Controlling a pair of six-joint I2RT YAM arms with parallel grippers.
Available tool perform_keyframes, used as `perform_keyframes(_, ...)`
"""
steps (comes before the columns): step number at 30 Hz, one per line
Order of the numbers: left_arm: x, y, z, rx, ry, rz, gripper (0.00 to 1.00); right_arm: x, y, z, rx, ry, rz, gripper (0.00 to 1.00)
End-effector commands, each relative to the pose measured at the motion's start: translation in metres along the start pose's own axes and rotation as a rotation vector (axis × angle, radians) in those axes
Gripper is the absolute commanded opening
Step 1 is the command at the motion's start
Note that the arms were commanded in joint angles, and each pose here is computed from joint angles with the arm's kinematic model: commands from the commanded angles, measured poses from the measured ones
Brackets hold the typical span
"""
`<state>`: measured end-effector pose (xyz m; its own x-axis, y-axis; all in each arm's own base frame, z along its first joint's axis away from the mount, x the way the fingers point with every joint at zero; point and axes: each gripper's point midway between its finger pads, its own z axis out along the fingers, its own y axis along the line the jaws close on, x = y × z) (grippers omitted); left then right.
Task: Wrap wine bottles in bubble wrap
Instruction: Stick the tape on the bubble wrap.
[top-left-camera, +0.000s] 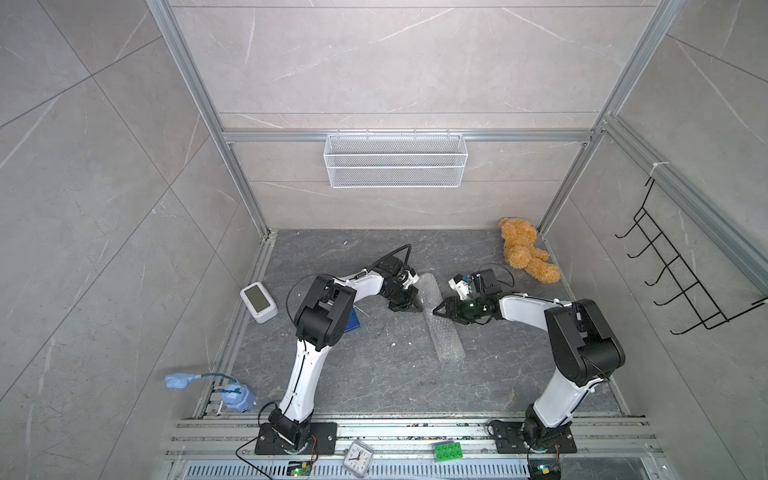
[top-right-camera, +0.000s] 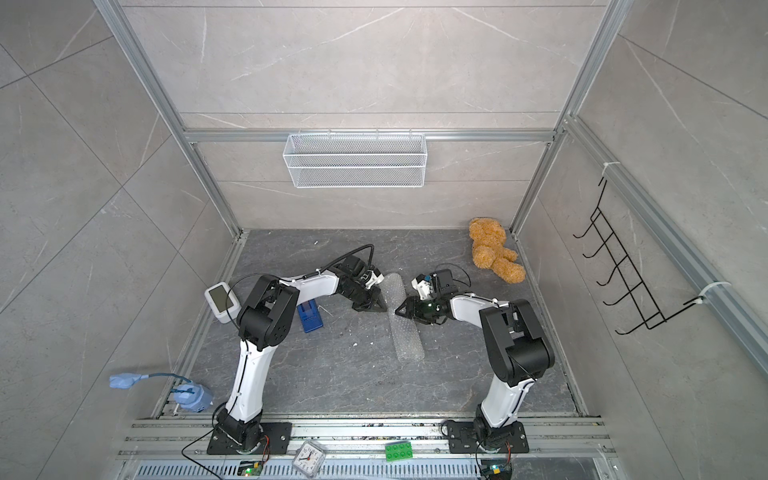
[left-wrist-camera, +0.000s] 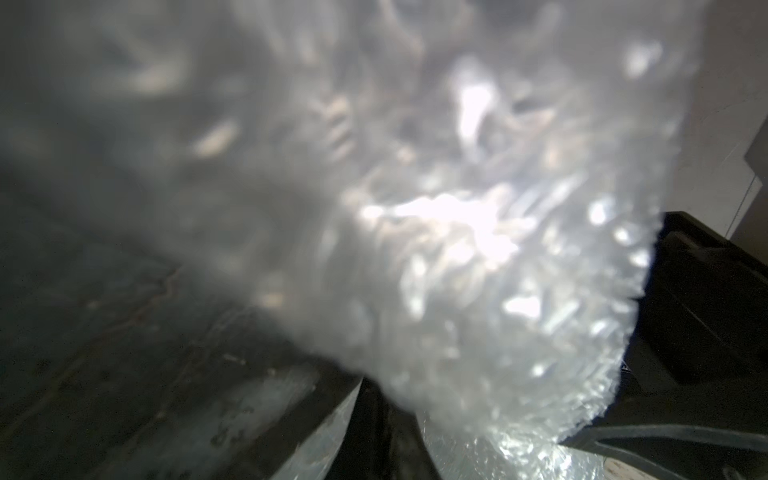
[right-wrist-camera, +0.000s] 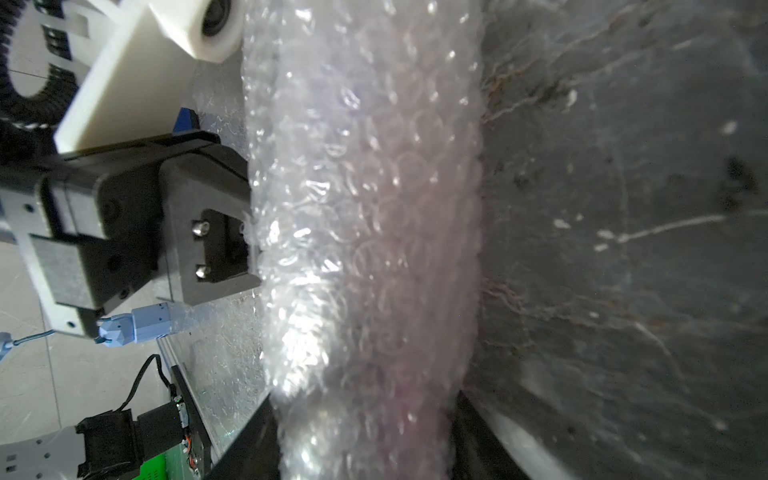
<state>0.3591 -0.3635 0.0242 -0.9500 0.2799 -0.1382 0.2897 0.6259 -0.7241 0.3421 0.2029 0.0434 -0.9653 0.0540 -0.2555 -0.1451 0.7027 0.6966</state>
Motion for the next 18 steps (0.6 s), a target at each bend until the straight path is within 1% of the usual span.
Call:
perform_keyframes(1, -0.011, 0.004, 0.006, -0.032, -0.021, -0.015, 0.00, 0.052, -0.055, 0.016, 0.141, 0.135, 0.144, 0.47)
perform_keyframes(6, -0.020, -0.004, 0.007, -0.022, -0.046, 0.011, 0.00, 0.049, -0.059, 0.013, 0.091, 0.127, 0.182, 0.48)
perform_keyframes(10, -0.027, -0.012, 0.002, -0.003, -0.081, 0.043, 0.15, 0.048, -0.064, 0.009, 0.067, 0.119, 0.219, 0.49)
perform_keyframes(14, -0.029, -0.023, -0.010, 0.006, -0.107, 0.075, 0.25, 0.045, -0.074, 0.003, 0.054, 0.093, 0.279, 0.50)
perform_keyframes(16, -0.030, -0.025, -0.019, 0.002, -0.123, 0.084, 0.28, 0.043, -0.078, 0.000, 0.043, 0.079, 0.308, 0.50)
perform_keyframes(18, -0.030, -0.026, -0.031, 0.002, -0.140, 0.089, 0.29, 0.041, -0.082, -0.003, 0.034, 0.067, 0.335, 0.51)
